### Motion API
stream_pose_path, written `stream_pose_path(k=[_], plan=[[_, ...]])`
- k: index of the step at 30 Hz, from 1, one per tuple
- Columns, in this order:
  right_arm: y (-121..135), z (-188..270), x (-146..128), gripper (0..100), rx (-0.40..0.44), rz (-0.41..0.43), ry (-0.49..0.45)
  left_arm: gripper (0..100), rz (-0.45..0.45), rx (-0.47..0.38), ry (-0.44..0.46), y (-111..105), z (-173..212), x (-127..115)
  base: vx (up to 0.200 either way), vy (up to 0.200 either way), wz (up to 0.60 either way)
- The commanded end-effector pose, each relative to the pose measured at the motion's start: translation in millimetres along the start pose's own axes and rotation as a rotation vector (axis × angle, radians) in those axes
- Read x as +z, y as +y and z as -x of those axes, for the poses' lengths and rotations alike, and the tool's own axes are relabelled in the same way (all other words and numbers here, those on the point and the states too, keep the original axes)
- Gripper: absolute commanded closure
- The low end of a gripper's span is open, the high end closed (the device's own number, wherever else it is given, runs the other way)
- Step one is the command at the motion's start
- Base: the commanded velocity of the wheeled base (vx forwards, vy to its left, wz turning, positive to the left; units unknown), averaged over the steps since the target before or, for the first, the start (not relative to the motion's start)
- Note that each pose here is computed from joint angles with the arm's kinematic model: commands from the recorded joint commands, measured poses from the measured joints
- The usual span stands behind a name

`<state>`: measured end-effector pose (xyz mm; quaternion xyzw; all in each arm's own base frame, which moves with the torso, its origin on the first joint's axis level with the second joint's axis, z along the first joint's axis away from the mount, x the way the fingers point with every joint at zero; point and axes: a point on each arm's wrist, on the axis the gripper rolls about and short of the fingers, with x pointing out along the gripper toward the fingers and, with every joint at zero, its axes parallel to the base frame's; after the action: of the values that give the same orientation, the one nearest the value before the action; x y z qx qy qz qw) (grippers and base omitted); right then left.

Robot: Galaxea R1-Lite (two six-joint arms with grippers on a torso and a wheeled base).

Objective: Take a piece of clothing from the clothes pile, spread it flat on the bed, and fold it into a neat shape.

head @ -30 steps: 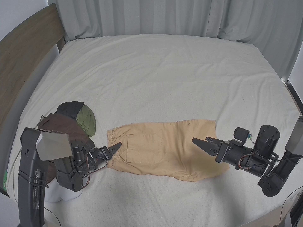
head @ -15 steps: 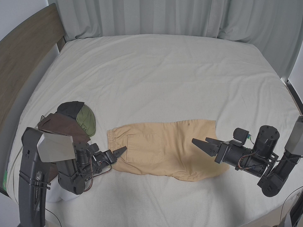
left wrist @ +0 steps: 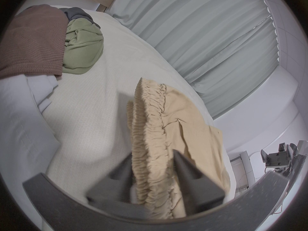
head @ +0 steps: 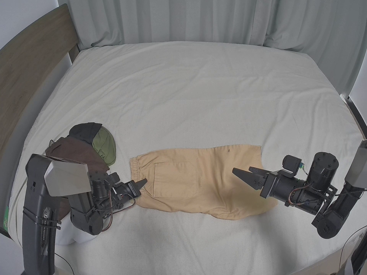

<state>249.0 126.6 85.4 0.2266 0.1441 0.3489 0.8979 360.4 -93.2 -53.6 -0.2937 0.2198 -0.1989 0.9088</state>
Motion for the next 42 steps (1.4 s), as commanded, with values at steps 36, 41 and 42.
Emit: stream_pose_path(k=[36, 41, 42], plan=[[1, -6, -21, 0, 0.002, -0.016, 0.079, 100, 0.001, 0.010, -0.059, -13, 32, 29, 0.000, 0.000, 0.00], [-1, -9, -27, 0, -0.003, -0.022, 0.102, 100, 0.021, 0.023, -0.083, -14, 46, 39, 0.000, 0.000, 0.00], [-1, -9, -27, 0, -0.003, -0.022, 0.102, 100, 0.028, 0.020, -0.093, -16, 47, 42, 0.000, 0.000, 0.00]])
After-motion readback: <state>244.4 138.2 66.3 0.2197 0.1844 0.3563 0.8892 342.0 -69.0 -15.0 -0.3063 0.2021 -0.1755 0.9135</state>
